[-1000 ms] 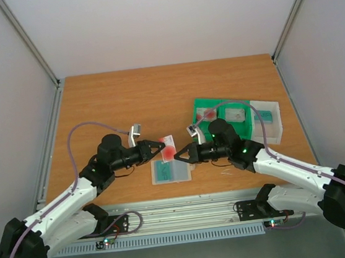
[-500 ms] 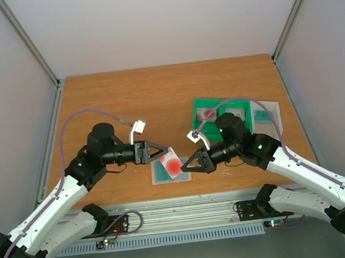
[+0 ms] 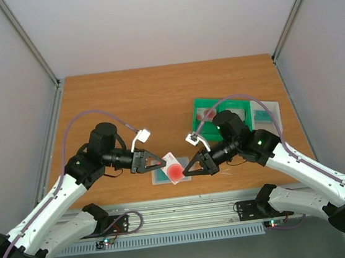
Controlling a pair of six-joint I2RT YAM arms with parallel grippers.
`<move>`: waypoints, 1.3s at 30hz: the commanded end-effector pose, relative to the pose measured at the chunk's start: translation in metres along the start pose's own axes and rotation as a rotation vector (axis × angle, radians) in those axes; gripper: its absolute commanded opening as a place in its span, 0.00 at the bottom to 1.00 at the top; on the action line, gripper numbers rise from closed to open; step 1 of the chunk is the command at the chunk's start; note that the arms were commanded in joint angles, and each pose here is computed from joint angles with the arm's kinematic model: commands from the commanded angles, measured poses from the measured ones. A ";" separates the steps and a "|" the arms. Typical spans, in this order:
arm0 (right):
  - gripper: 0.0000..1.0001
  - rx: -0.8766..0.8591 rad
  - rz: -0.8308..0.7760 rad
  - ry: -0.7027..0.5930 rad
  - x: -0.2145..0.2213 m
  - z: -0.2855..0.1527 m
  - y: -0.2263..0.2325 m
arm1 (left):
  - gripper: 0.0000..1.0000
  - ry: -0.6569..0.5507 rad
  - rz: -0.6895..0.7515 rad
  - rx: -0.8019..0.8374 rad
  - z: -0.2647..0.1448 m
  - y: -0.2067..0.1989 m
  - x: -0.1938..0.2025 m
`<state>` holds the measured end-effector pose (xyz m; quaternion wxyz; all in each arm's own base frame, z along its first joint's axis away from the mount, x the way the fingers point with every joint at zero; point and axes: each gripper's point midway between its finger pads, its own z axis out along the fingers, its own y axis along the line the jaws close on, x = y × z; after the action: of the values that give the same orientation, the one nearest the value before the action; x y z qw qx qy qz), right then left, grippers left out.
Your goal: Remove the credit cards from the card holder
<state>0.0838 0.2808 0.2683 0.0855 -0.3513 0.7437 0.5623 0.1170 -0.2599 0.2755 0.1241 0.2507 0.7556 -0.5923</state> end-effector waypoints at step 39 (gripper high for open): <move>0.44 0.065 0.422 -0.557 -0.089 -0.011 -0.054 | 0.00 -0.637 -0.154 -0.070 -0.028 0.042 -0.085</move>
<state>0.1767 0.2962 0.2538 0.1661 -0.0376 0.7957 0.5813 0.2011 -0.2524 0.2593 0.2634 0.0205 0.7595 -0.5945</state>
